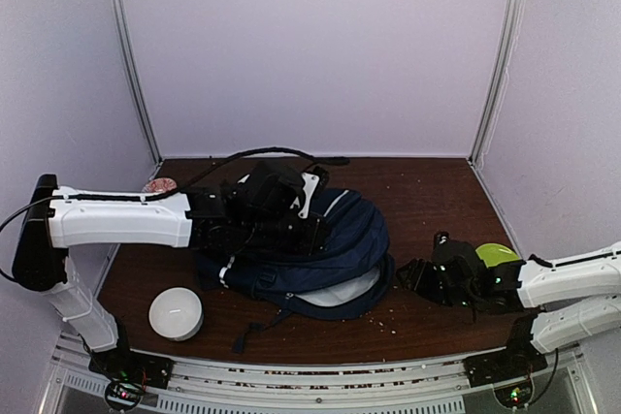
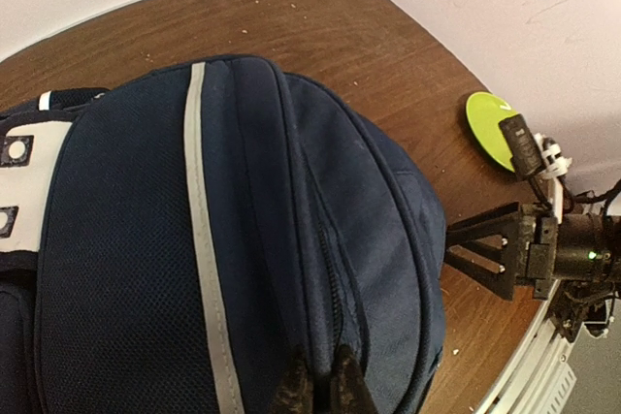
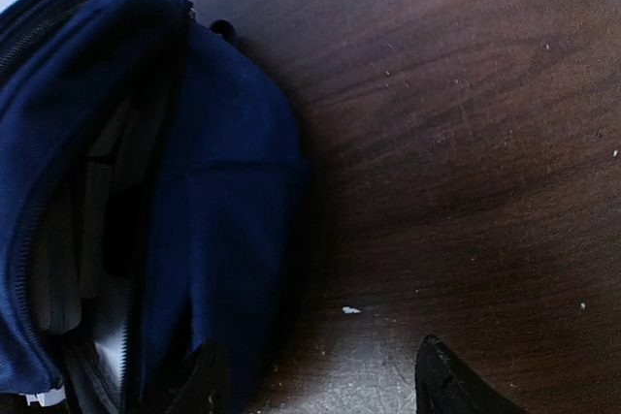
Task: Pack the student bag
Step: Adjust the student bag at the center of the board.
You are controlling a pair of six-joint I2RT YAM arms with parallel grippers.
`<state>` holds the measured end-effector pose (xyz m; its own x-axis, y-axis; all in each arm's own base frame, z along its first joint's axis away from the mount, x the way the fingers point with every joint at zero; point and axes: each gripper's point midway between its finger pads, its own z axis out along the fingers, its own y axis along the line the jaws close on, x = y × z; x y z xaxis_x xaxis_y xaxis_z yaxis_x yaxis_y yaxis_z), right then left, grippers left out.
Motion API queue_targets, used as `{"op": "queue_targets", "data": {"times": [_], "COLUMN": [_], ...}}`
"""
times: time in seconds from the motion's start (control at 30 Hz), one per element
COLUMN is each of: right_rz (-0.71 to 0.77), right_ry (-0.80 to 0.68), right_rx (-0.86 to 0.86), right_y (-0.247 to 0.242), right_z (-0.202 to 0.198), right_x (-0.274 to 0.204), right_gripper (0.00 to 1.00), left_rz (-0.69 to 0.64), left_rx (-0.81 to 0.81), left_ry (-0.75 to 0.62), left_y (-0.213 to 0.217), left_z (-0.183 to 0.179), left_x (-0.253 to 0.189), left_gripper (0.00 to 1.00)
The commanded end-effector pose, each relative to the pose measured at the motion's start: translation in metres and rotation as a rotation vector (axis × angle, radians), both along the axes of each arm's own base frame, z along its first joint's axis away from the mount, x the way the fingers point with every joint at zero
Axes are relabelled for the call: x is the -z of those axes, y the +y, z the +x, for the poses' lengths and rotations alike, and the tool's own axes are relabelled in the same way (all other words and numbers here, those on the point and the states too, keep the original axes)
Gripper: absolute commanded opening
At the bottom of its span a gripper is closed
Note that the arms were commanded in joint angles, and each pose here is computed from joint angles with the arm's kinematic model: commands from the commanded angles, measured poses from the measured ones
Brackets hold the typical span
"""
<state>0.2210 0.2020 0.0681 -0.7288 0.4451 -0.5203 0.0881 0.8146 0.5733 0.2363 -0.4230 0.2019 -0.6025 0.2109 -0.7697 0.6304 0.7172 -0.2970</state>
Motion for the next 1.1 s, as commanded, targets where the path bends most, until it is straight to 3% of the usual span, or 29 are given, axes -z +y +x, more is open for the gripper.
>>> {"op": "queue_targets", "data": {"times": [0.0,0.17,0.37,0.57,0.87,0.93,1.07], "right_rz": [0.079,0.048,0.043,-0.003,0.019,0.014,-0.063], "right_ry": [0.088,0.105,0.114,0.091,0.029,0.019,-0.004], "right_rx": [-0.006,-0.071,-0.099,-0.088,-0.080,-0.077,-0.008], "right_y": [0.011,0.029,0.042,0.037,0.046,0.045,0.016], "right_z": [0.004,0.013,0.038,0.079,0.144,0.150,0.140], "right_x": [0.019,0.022,0.021,0.011,-0.028,-0.036,-0.047], "right_gripper": [0.62,0.54,0.21,0.06,0.04,0.07,0.25], "left_rz": [-0.245,-0.245,-0.240,-0.234,-0.251,-0.259,-0.265], "left_rx": [-0.009,-0.023,-0.039,-0.044,-0.025,-0.029,-0.048], "left_ry": [-0.095,-0.112,-0.118,-0.124,-0.128,-0.137,-0.145], "left_y": [-0.023,-0.018,-0.014,-0.018,-0.046,-0.051,-0.058], "left_z": [0.004,0.005,0.006,0.009,0.018,0.022,0.030], "left_x": [-0.066,-0.070,-0.067,-0.067,-0.077,-0.081,-0.087], "left_gripper": [0.00,0.00,0.00,0.00,0.00,0.00,0.00]}}
